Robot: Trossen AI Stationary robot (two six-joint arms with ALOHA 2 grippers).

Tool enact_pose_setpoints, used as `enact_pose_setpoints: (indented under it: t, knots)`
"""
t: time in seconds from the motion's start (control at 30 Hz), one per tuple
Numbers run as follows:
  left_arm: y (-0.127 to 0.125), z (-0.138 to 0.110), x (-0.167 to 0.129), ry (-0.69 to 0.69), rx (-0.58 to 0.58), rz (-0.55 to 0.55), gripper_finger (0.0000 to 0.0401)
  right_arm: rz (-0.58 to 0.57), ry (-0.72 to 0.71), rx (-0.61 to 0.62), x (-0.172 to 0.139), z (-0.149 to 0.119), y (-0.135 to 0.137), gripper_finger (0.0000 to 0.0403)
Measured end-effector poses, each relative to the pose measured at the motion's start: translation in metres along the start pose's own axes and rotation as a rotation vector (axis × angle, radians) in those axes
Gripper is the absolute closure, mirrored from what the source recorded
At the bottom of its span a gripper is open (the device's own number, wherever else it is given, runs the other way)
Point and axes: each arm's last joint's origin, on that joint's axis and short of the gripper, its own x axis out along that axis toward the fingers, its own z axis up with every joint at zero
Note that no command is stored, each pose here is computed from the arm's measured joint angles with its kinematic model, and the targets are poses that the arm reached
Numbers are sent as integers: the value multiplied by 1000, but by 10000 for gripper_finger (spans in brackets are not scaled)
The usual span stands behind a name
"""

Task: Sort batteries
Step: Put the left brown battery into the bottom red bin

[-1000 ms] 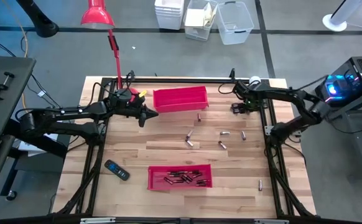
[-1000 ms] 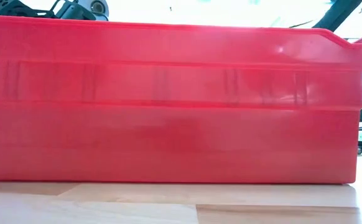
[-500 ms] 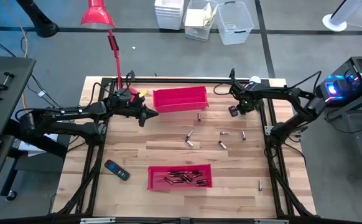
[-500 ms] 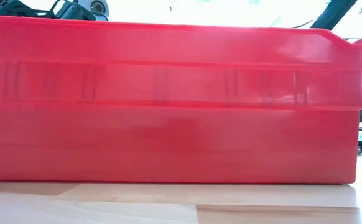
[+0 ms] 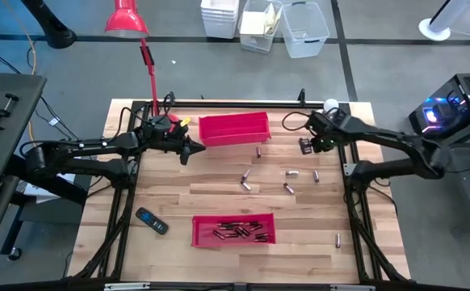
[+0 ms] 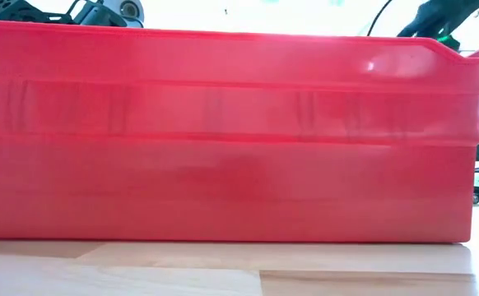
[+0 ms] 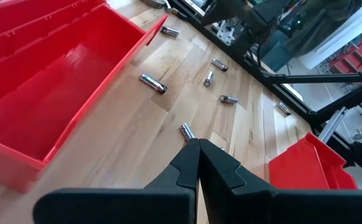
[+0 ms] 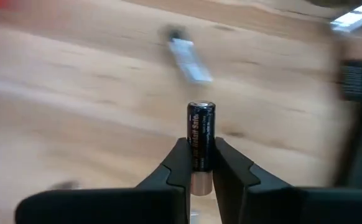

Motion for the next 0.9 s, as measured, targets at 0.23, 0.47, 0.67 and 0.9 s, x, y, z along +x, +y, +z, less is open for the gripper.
enact_pose_setpoints:
  t: [0.23, 0.47, 0.67, 0.9]
  knots:
    - [0, 0, 0, 0, 58, 0, 401, 570, -185, -53, -49, -21, 43, 370]
    - [0, 0, 0, 0, 96, 0, 401, 1080, -325, -272, -84, -57, 109, 370]
    - [1, 0, 0, -12, 105, 31, 401, 1119, -207, -404, -69, -93, 154, 370]
    - [1, 0, 0, -17, 104, 46, 401, 1082, -72, -708, -62, -111, 206, 370]
